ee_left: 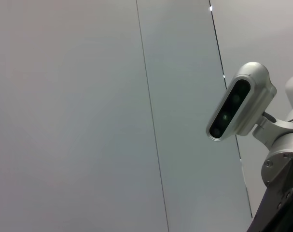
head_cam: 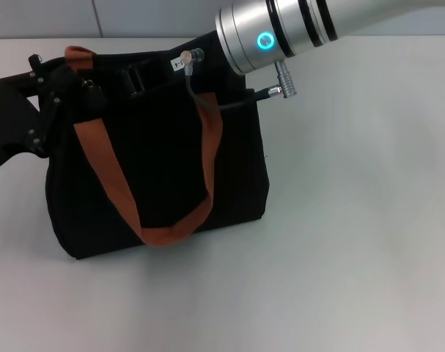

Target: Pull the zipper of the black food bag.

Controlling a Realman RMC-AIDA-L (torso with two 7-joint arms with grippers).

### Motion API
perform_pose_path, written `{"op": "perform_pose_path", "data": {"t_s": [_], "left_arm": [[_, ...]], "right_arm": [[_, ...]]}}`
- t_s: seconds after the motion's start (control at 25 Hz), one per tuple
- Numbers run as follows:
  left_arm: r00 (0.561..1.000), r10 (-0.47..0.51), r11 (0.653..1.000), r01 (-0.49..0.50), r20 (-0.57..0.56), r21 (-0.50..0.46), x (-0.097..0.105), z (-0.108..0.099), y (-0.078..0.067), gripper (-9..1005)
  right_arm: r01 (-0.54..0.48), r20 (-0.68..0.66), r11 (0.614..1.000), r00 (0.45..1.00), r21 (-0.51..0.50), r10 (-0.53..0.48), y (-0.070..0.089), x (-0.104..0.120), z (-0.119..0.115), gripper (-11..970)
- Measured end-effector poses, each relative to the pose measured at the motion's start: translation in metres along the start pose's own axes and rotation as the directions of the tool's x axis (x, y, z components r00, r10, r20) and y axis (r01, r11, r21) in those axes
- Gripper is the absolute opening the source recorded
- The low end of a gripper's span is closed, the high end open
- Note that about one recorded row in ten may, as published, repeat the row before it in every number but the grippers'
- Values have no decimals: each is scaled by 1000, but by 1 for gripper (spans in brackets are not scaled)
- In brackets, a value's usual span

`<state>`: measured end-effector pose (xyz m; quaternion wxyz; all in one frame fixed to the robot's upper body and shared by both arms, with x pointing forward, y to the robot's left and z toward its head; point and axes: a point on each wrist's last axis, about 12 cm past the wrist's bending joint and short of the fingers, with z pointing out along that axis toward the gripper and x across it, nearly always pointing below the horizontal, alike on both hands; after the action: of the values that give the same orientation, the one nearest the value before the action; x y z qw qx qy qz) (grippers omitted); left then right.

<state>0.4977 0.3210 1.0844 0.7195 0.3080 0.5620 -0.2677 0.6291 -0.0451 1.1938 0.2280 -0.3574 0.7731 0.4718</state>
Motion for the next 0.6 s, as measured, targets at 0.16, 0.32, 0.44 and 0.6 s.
{"op": "perform_pose_path", "data": {"t_s": [0.16,0.32,0.44,0.6], "left_arm": [[1000,0,1000,0,0,2,0,0,0,38],[1000,-1,1000,1,0,0,0,0,0,39],[1000,-1,1000,1,1,-1,0,0,0,39],[1000,-1,1000,1,2,0,0,0,0,40]], "right_arm": [[2,2,1000,1000,0,-2,0,-1,0,106],[7,3,1000,1000,1,-7,1,-2,1,107],[14,3,1000,1000,1,-14,2,-4,1,103],[28,4,1000,1000,3,-28,2,-5,2,99]]}}
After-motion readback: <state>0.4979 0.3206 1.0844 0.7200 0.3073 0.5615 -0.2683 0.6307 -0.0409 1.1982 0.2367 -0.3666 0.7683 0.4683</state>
